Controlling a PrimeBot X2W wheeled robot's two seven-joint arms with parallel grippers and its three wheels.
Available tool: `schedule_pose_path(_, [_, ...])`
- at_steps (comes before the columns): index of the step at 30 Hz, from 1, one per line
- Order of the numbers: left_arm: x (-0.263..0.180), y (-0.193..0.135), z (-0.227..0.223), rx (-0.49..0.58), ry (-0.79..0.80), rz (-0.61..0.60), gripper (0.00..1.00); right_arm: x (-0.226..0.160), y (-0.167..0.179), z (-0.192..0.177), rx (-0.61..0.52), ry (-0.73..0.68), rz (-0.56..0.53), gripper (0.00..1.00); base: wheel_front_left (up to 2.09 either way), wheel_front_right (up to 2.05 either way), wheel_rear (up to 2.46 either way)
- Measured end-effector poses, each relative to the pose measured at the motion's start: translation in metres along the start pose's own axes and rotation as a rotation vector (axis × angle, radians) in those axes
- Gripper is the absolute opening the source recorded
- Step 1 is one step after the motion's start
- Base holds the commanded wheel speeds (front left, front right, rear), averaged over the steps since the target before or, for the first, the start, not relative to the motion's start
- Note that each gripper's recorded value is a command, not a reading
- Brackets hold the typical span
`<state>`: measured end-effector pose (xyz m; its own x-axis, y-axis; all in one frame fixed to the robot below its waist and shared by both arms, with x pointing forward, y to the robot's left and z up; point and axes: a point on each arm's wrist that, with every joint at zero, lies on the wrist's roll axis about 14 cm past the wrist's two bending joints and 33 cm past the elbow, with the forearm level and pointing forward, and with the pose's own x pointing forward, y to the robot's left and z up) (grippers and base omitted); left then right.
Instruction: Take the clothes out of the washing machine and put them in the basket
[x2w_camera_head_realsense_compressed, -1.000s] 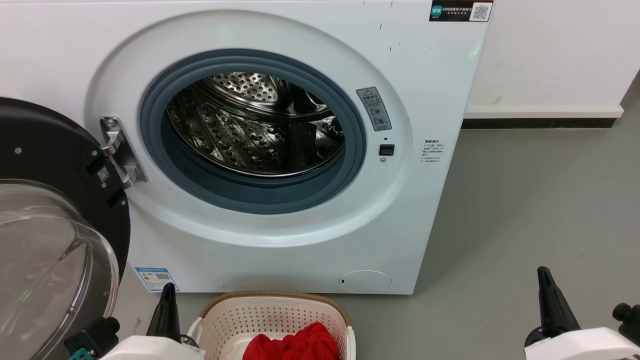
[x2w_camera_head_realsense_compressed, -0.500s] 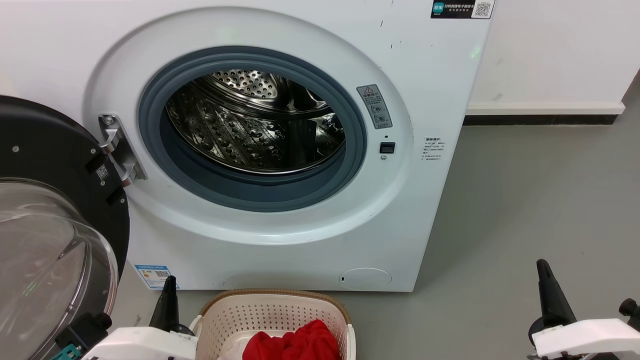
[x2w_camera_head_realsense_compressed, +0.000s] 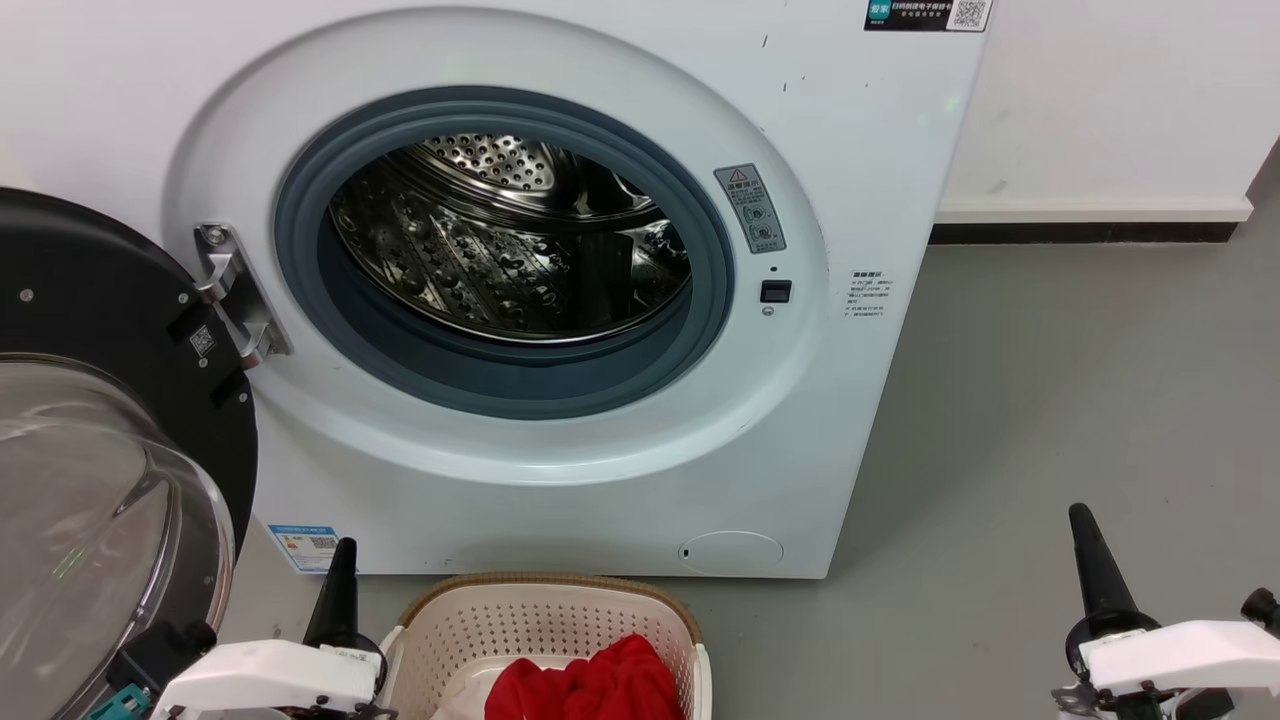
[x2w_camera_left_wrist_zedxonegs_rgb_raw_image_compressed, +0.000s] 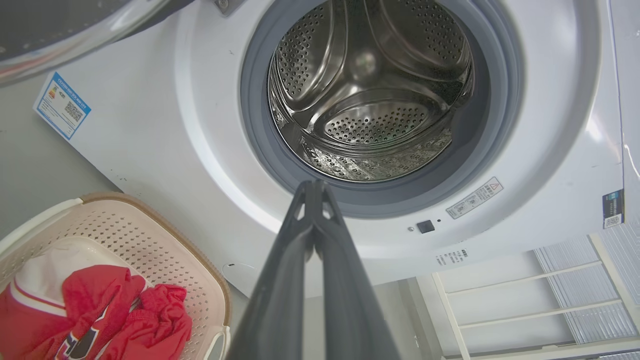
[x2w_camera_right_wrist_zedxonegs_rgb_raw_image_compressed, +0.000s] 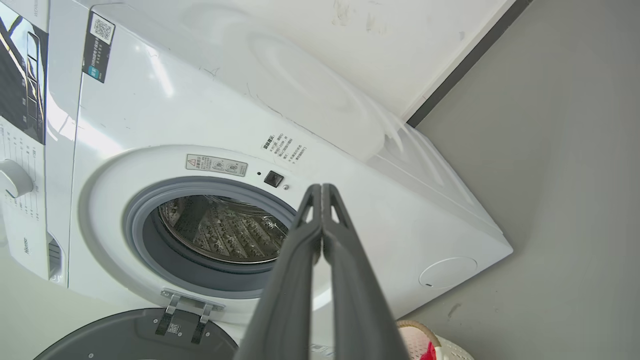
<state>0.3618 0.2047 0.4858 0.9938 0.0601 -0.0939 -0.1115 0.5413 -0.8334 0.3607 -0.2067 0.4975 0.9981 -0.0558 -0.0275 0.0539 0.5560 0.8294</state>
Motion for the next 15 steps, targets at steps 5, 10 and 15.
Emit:
schedule_pose_path(5, [0.0024, -0.0016, 0.0001, -0.057, 0.005, -0.006, 0.0, 0.0012, -0.0012, -0.0013, 0.058, 0.008, -0.005, 0.0, 0.0, 0.0, 0.0])
schedule_pose_path(10, [0.0048, -0.0031, 0.0001, -0.123, 0.01, -0.012, 0.0, 0.0056, 0.0018, -0.0006, 0.126, 0.01, 0.002, 0.0, 0.0, 0.0, 0.0])
schedule_pose_path(15, [0.0071, -0.0053, 0.0004, -0.175, 0.015, -0.021, 0.0, 0.0072, 0.0018, -0.0014, 0.179, 0.015, 0.002, 0.0, 0.0, 0.0, 0.0])
